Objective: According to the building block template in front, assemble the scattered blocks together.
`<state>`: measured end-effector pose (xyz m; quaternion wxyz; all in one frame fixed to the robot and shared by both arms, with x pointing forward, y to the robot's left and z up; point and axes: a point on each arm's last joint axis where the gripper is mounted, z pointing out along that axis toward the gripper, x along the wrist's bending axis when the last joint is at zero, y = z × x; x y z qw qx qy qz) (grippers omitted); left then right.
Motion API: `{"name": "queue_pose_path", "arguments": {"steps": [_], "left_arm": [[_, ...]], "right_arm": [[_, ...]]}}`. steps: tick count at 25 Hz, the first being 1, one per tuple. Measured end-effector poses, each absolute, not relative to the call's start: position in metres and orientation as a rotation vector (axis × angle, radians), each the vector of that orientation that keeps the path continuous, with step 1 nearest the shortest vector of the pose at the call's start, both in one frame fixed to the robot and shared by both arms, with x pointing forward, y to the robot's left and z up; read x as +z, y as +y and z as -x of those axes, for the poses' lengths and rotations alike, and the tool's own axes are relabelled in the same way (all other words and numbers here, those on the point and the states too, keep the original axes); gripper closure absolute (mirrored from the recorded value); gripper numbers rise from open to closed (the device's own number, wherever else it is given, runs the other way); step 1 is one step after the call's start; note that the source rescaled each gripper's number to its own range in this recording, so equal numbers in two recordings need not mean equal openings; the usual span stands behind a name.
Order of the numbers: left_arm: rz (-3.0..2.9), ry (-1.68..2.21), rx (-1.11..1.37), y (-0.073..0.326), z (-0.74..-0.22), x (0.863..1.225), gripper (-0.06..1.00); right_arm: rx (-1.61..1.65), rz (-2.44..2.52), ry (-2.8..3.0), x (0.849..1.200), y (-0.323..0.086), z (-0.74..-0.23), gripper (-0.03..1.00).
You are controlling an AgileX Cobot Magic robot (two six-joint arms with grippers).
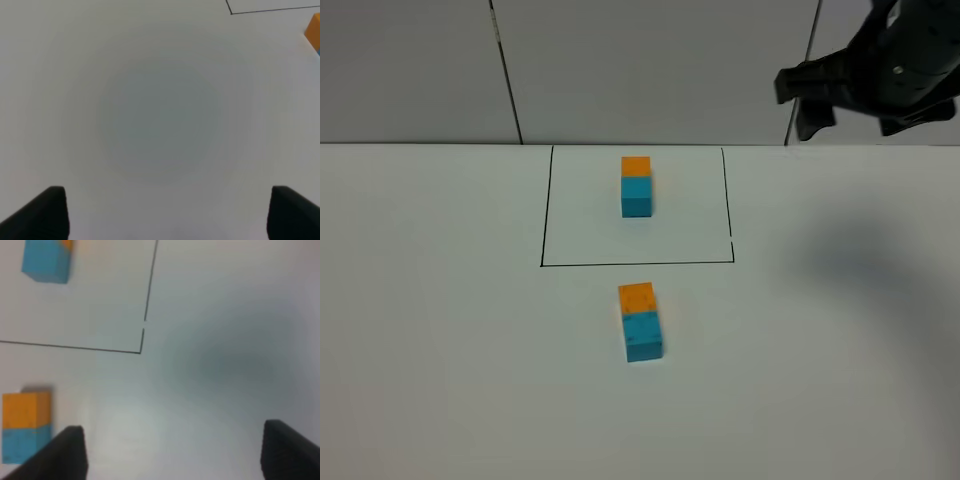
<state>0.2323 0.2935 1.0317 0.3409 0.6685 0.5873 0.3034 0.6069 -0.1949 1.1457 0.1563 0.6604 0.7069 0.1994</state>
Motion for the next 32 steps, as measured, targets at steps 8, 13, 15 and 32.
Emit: {"name": "queue_pose_path", "arguments": {"steps": [8, 13, 15, 32], "left_arm": [[-1.739, 1.528, 0.789, 0.294, -0.232, 1.032, 0.15], [-1.739, 1.528, 0.789, 0.294, -0.232, 1.032, 0.15], [-1.739, 1.528, 0.789, 0.294, -0.232, 1.032, 0.15], [-1.739, 1.528, 0.789, 0.294, -0.232, 1.032, 0.15]], "right_arm": [[0.574, -1.882, 1.957, 1.171, -0.238, -0.57, 0.14], [0.555, -1.911, 1.933, 1.163, -0.255, -0.534, 0.14], [0.552, -1.915, 1.926, 1.16, -0.26, -0.518, 0.14], [0.719, -1.889, 1.828, 1.105, -0.284, -0.352, 0.14]]}}
